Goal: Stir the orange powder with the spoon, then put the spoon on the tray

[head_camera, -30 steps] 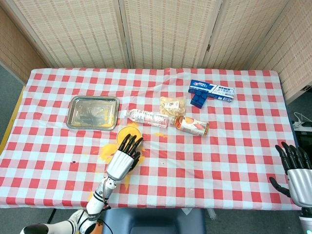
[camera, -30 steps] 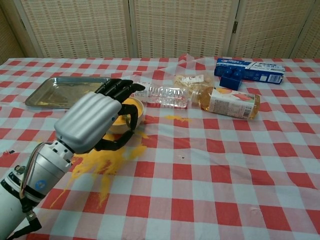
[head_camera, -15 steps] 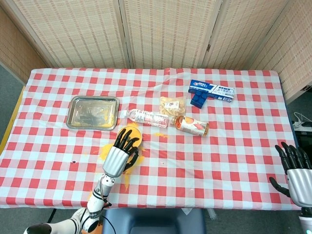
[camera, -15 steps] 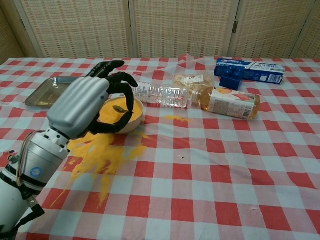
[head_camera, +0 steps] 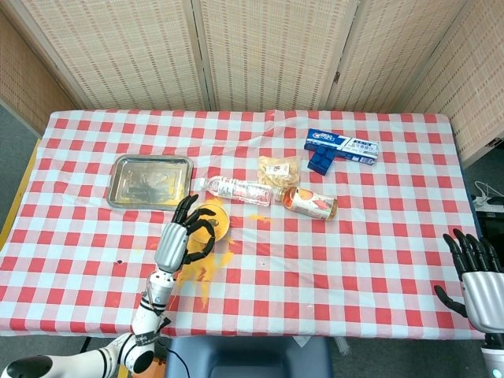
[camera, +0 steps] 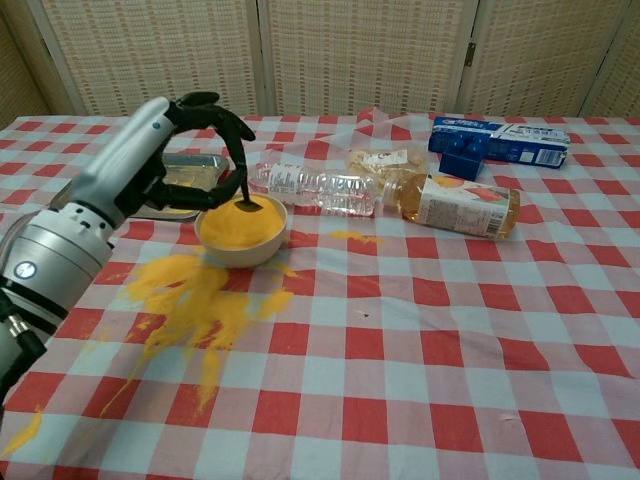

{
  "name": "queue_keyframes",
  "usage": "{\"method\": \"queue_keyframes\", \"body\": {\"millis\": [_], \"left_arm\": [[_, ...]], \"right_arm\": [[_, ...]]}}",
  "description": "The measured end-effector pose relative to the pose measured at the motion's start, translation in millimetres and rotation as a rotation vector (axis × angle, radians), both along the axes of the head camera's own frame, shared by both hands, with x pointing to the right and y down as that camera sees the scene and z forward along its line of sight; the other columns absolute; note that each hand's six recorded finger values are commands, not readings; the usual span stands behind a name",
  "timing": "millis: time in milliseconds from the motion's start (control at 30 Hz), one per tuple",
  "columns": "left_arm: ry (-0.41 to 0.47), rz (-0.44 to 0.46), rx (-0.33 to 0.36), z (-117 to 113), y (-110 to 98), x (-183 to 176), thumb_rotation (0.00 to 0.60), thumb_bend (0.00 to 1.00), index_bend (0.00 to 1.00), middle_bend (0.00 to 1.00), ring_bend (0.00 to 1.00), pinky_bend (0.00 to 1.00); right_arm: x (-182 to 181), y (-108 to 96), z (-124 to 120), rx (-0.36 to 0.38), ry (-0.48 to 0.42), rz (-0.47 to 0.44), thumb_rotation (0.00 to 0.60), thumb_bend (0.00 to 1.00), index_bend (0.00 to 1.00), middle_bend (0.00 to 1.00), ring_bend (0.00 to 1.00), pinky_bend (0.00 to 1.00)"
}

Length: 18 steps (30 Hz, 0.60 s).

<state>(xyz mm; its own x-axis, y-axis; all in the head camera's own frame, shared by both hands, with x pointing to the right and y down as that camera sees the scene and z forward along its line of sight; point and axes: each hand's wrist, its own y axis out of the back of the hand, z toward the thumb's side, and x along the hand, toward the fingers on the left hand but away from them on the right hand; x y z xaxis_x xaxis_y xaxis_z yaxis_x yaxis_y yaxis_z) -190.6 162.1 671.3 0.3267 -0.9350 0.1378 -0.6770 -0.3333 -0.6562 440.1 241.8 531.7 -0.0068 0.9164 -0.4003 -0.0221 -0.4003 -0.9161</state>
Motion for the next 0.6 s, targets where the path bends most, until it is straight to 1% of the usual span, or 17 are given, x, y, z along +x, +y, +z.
{"method": "queue_keyframes", "body": {"millis": [100,167,333,367,467,600], "left_arm": [[0.054,-0.020,-0.052,-8.2,-7.6,-4.4,0.600,0.67,0.86,0.32,0.03,0.01],[0.081,-0.029,-0.103,-9.7,-11.1,-7.3,0.600,0.67,0.86,0.32,0.03,0.01],[0.093,-0.041,-0.245,-0.1,-14.3,-15.8,0.600,0.68,0.86,0.32,0.03,0.01],[0.092,-0.046,-0.263,1.5,-15.2,-17.9,0.600,0.68,0.86,0.32,0.03,0.01],[0.090,-0.058,-0.302,5.7,-17.5,-21.8,0.600,0.68,0.86,0.32,0.03,0.01],[0.085,-0.064,-0.314,8.1,-19.7,-22.7,0.600,0.68,0.86,0.32,0.03,0.01]], "right_arm": [[0.3,-0.3,1.1,-0.002,0.003,0.002,0.600,0.13,0.00,0.00,0.00,0.00],[0.1,-0.4,2.2,-0.005,0.005,0.002,0.600,0.13,0.00,0.00,0.00,0.00],[-0.4,-0.5,3.1,-0.005,0.008,0.001,0.600,0.13,0.00,0.00,0.00,0.00],[-0.3,-0.6,3.0,-0.005,0.009,0.002,0.600,0.13,0.00,0.00,0.00,0.00],[0.3,-0.9,2.7,-0.003,0.010,0.004,0.600,0.13,0.00,0.00,0.00,0.00],[0.7,-1.0,3.0,-0.004,0.011,0.005,0.600,0.13,0.00,0.00,0.00,0.00]]}}
